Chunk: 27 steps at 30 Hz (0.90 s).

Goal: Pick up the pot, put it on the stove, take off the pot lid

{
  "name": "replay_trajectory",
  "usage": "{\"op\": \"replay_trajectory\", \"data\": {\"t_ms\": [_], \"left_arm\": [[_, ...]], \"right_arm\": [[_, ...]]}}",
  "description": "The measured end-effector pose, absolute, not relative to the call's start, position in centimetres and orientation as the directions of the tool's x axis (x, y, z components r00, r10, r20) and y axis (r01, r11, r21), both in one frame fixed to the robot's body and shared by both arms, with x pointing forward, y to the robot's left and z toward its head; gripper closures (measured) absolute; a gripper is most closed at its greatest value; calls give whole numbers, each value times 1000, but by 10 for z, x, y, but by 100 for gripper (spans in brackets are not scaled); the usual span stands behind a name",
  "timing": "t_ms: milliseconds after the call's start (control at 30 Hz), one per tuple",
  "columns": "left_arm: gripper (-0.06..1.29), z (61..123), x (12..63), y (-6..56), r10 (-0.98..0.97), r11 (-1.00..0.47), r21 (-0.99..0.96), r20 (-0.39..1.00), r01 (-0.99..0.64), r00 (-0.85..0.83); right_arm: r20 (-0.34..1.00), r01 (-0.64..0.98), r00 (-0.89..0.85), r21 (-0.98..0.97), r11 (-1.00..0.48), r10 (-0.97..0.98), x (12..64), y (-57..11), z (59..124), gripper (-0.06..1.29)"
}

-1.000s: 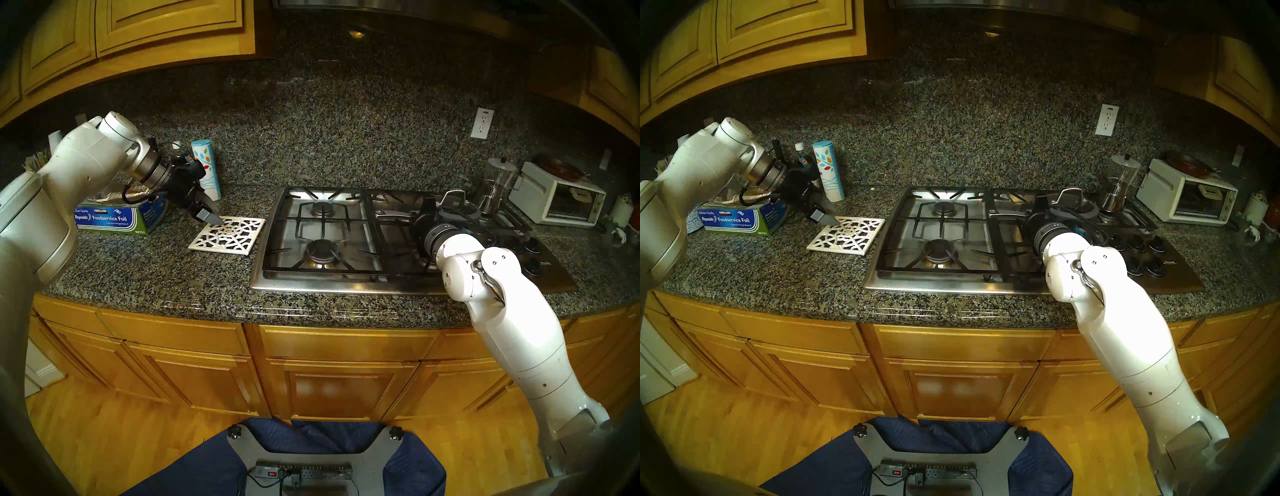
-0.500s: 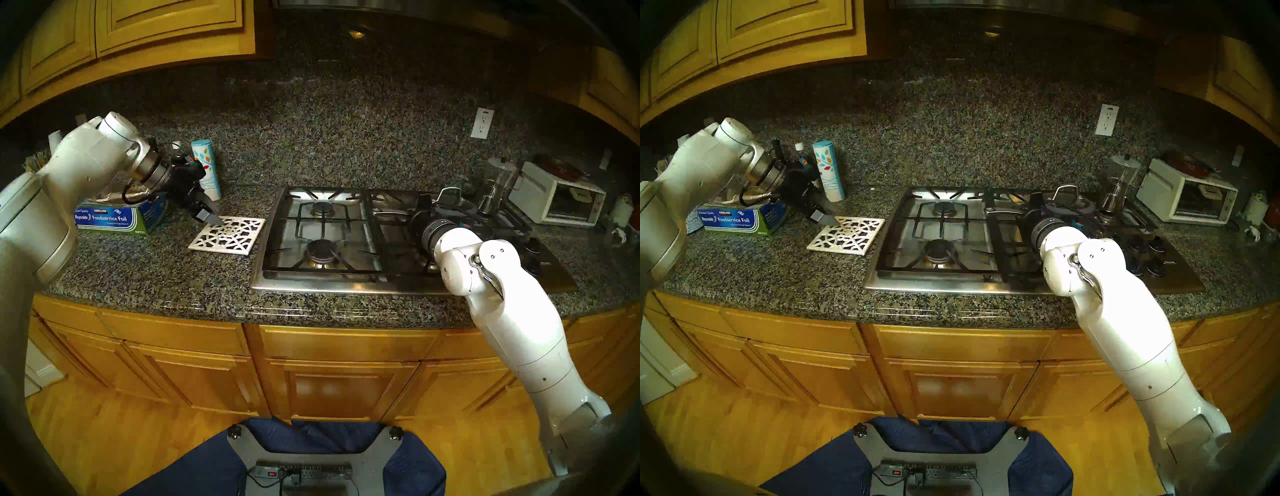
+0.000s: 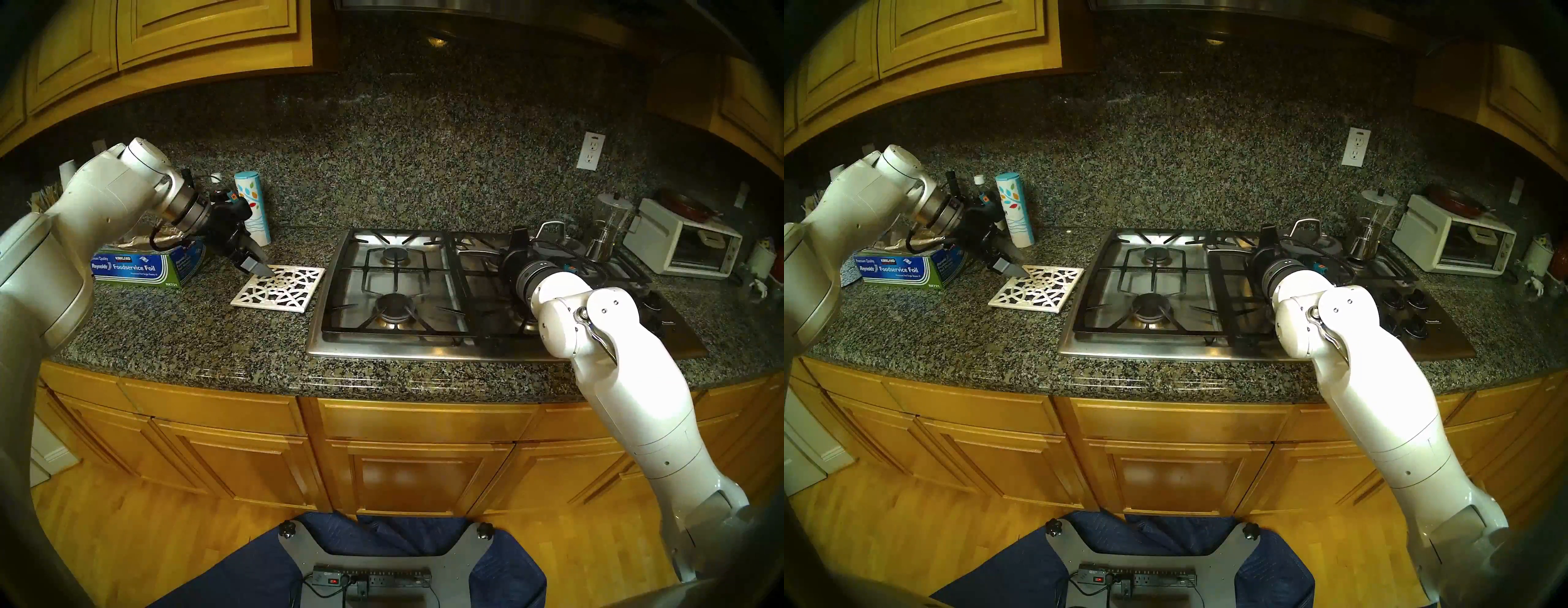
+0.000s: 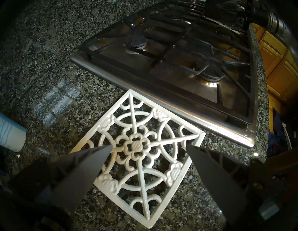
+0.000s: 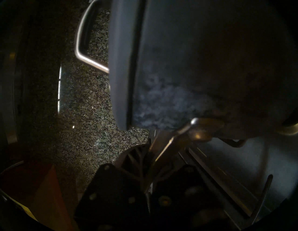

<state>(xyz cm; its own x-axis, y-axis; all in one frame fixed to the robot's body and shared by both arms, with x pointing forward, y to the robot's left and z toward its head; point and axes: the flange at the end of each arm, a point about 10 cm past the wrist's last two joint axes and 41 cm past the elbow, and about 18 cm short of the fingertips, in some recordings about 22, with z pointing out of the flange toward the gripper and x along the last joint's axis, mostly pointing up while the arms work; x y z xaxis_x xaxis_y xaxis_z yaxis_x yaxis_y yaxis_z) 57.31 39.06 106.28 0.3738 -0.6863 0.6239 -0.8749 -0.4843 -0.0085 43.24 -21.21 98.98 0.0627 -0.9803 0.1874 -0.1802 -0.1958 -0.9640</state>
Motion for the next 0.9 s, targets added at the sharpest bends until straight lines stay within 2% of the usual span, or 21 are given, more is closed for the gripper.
{"op": "replay_trajectory", "data": {"t_ms": [900], "left_arm": [[0, 1062, 573, 391, -687, -485, -9, 623, -875, 374]], "right_arm": [[169, -115, 163, -975, -189, -972, 433, -154, 1002, 125]]}}
